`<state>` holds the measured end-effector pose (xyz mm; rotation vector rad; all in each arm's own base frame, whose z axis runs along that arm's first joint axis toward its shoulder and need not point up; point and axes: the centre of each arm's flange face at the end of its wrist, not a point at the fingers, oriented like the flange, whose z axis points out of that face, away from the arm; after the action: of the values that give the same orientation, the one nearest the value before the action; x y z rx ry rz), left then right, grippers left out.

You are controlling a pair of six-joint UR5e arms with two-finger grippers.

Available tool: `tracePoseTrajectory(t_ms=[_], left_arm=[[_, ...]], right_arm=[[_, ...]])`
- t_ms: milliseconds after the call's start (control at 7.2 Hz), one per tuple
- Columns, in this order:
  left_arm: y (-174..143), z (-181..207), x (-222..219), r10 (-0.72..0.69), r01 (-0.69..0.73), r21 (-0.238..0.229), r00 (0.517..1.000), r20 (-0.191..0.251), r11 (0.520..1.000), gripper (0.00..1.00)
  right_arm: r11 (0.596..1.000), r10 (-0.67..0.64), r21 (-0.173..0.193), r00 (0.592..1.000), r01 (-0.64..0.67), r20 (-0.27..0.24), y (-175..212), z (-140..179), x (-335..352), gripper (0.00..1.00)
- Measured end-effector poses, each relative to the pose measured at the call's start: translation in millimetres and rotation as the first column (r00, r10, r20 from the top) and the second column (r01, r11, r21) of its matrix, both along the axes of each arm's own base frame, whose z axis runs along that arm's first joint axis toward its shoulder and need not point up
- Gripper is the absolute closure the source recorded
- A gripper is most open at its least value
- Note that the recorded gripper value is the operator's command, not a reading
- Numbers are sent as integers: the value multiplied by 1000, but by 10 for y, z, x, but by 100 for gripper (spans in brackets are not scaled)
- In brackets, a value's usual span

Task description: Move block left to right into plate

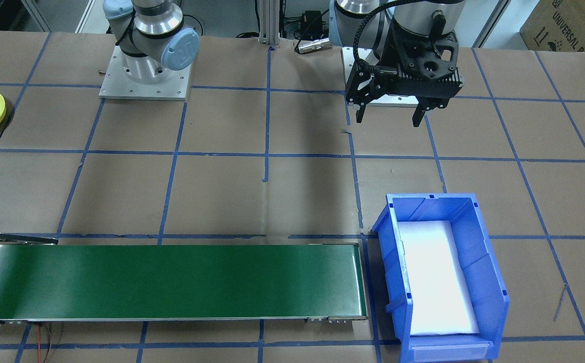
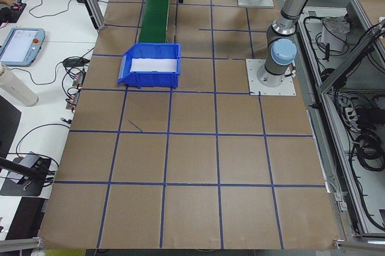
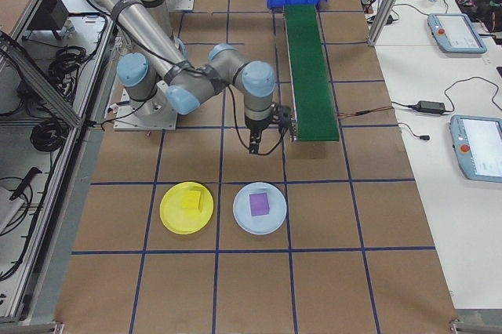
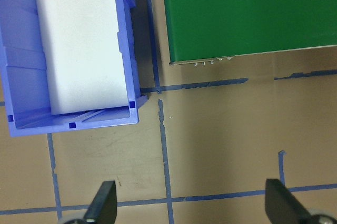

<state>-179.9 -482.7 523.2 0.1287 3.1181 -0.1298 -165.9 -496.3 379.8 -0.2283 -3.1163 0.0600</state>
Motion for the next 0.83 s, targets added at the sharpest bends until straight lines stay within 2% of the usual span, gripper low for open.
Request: tracePoseTrajectory(t_ms=[417,833], left_arm=[[13,-4,0,0,0,1,1000,-1,1000,0],[17,-7,0,0,0,3,1000,-1,1000,0]], right_arm=[[997,-72,-10,997,72,-3,-138,589,1550,0],[996,-82,-22,996,81,-27,-37,1164,2603,0]])
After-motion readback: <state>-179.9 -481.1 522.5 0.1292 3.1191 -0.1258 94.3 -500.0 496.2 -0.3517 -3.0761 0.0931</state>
